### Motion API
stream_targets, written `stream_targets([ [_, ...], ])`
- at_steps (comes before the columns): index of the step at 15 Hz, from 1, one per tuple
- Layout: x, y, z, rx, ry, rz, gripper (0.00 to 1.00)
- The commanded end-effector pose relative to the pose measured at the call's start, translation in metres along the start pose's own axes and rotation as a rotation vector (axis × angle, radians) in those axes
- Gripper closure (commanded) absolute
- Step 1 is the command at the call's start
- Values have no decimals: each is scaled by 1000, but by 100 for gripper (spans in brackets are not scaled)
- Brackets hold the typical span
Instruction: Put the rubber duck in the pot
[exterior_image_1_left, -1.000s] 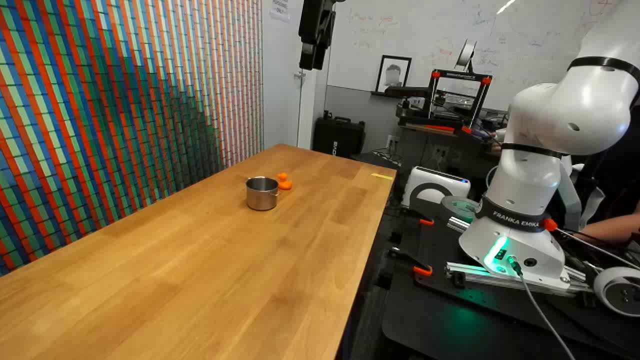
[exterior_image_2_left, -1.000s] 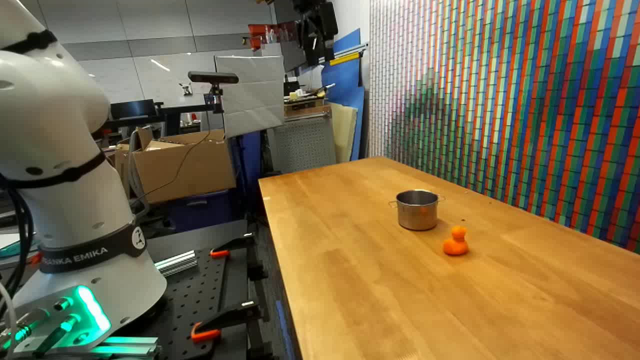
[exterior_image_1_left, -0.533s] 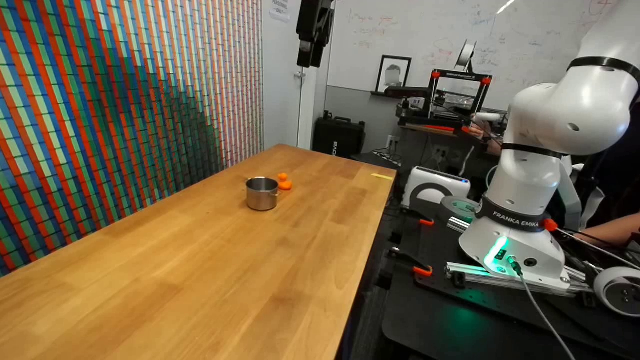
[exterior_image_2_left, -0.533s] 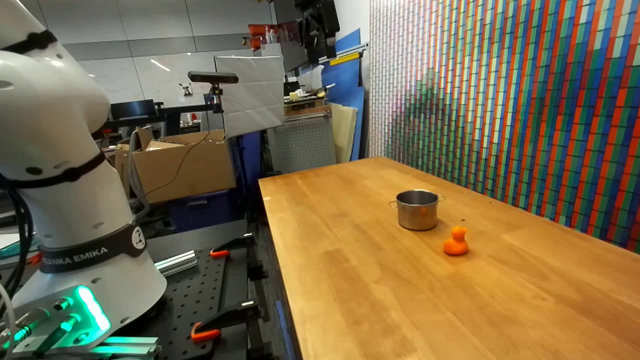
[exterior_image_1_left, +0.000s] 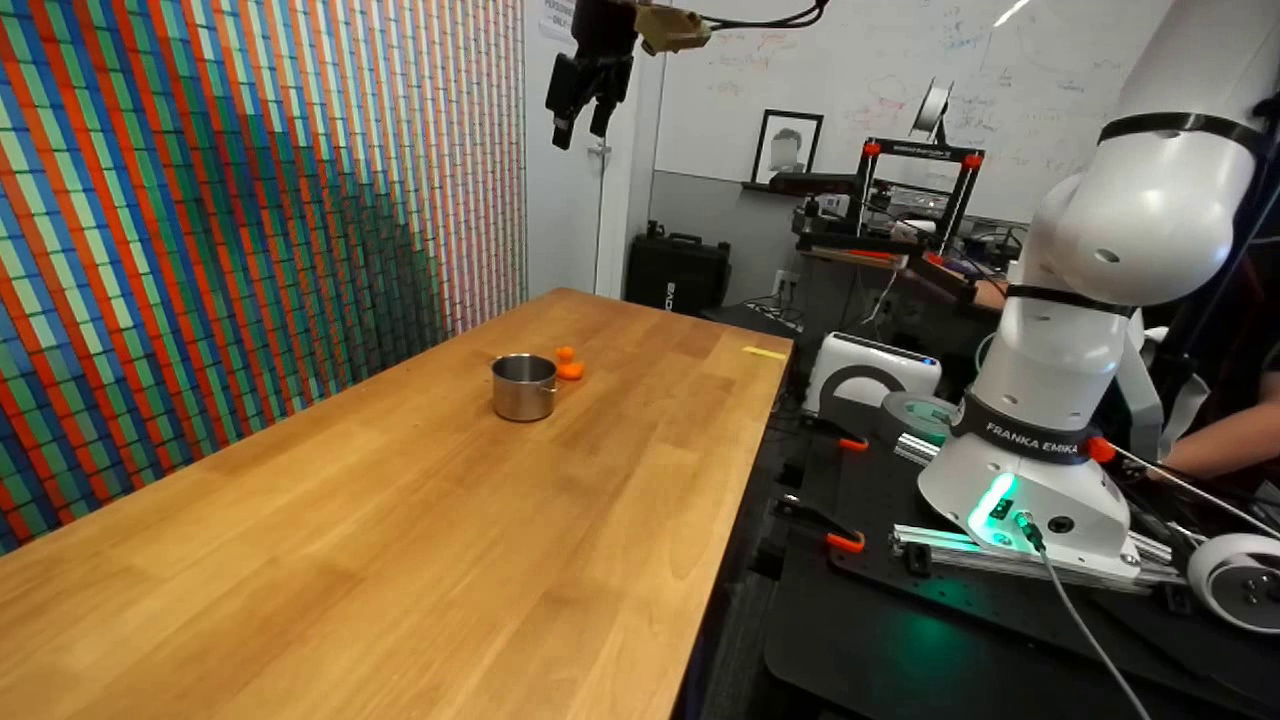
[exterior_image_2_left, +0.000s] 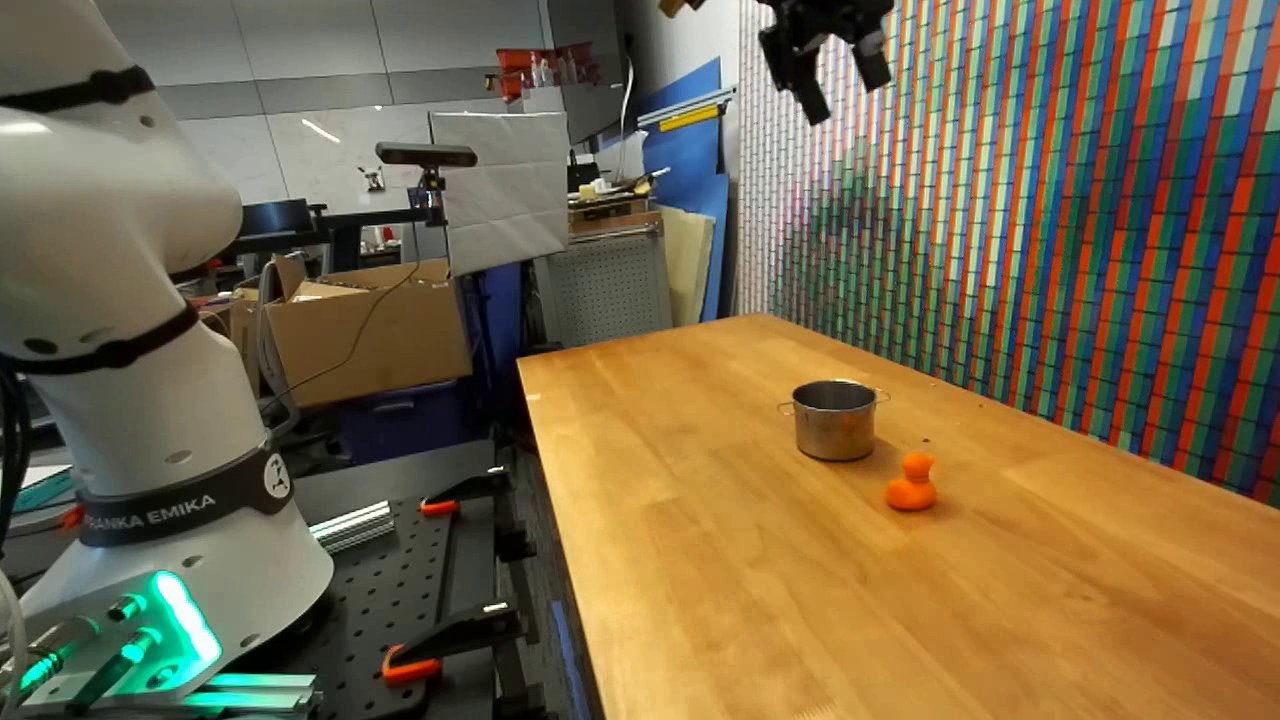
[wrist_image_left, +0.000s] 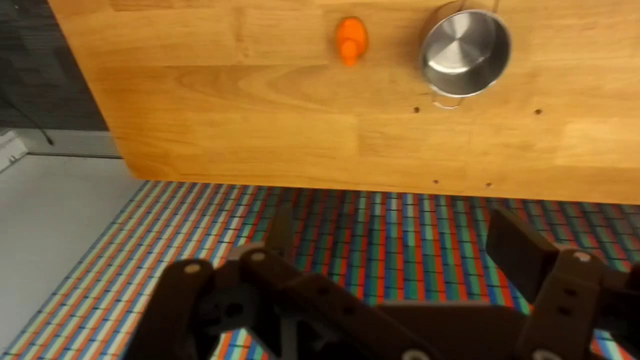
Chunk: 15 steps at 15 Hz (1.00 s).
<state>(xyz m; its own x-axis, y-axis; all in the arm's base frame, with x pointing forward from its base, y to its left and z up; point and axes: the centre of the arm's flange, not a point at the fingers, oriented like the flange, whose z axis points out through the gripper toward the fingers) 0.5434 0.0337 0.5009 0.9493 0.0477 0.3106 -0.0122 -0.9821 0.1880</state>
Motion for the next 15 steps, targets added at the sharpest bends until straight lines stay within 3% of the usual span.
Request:
stream_targets([
  [1,45,43,54,-81,-31,103,0],
  [5,30,61,122,-82,-165,175,0],
  [15,-3,21,258,1,-366,233,0],
])
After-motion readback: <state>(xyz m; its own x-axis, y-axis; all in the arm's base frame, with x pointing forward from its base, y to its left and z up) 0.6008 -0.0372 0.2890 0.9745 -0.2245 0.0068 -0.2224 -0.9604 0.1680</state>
